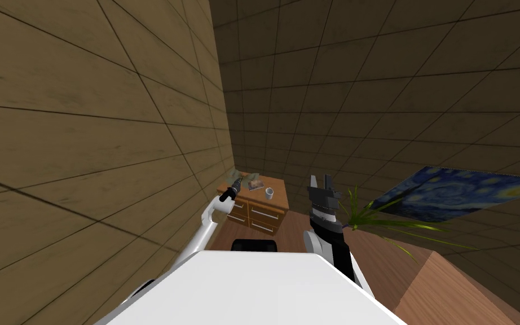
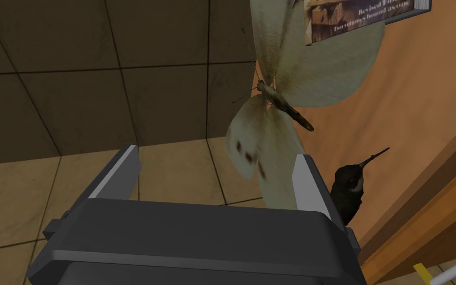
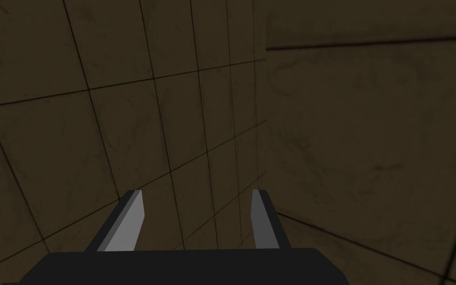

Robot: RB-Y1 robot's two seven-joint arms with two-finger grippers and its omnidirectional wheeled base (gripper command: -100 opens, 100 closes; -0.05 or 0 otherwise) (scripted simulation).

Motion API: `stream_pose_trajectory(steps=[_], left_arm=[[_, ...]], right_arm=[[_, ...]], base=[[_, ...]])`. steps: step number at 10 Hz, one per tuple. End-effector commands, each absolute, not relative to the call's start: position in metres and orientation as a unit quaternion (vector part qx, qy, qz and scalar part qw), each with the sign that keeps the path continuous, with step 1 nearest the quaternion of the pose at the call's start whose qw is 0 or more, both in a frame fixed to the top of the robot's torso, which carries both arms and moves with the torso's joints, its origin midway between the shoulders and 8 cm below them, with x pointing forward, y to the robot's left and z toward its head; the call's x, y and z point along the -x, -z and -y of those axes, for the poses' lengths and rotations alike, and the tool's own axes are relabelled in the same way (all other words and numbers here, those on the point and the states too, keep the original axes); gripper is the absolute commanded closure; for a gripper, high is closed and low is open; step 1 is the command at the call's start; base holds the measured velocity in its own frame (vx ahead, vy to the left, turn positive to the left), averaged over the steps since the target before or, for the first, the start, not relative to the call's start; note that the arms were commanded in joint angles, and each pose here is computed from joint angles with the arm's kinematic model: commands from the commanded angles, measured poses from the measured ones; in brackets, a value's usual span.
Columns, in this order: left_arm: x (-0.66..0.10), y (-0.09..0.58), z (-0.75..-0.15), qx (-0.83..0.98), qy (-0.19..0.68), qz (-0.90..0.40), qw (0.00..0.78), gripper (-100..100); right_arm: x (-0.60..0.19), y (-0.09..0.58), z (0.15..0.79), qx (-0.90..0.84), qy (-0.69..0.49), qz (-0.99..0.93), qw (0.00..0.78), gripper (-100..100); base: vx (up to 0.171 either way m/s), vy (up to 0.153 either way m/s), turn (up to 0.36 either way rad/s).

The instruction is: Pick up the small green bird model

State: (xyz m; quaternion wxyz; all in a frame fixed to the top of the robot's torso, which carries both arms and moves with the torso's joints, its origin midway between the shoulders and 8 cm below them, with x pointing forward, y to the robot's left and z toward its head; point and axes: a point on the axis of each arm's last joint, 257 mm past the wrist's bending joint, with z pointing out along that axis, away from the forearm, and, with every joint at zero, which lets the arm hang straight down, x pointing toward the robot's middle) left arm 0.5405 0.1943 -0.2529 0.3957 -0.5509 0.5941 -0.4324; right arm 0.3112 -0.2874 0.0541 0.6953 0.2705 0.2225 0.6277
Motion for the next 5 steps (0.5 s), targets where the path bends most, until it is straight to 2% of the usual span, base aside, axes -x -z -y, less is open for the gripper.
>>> stream_pose_trajectory(steps=[1, 5], left_arm=[[-0.540, 0.264, -0.197, 0.562, 0.416, -0.602, 0.386, -100], [-0.543, 0.289, -0.203, 0.587, 0.376, -0.618, 0.363, -100]], right_arm=[[-0.311, -0.054, 0.287, -0.270, -0.628, -0.223, 0.695, 0], [-0.311, -0.054, 0.287, -0.270, -0.628, -0.223, 0.695, 0]], base=[[0.009, 0.039, -0.038], [0.018, 0.053, -0.041]])
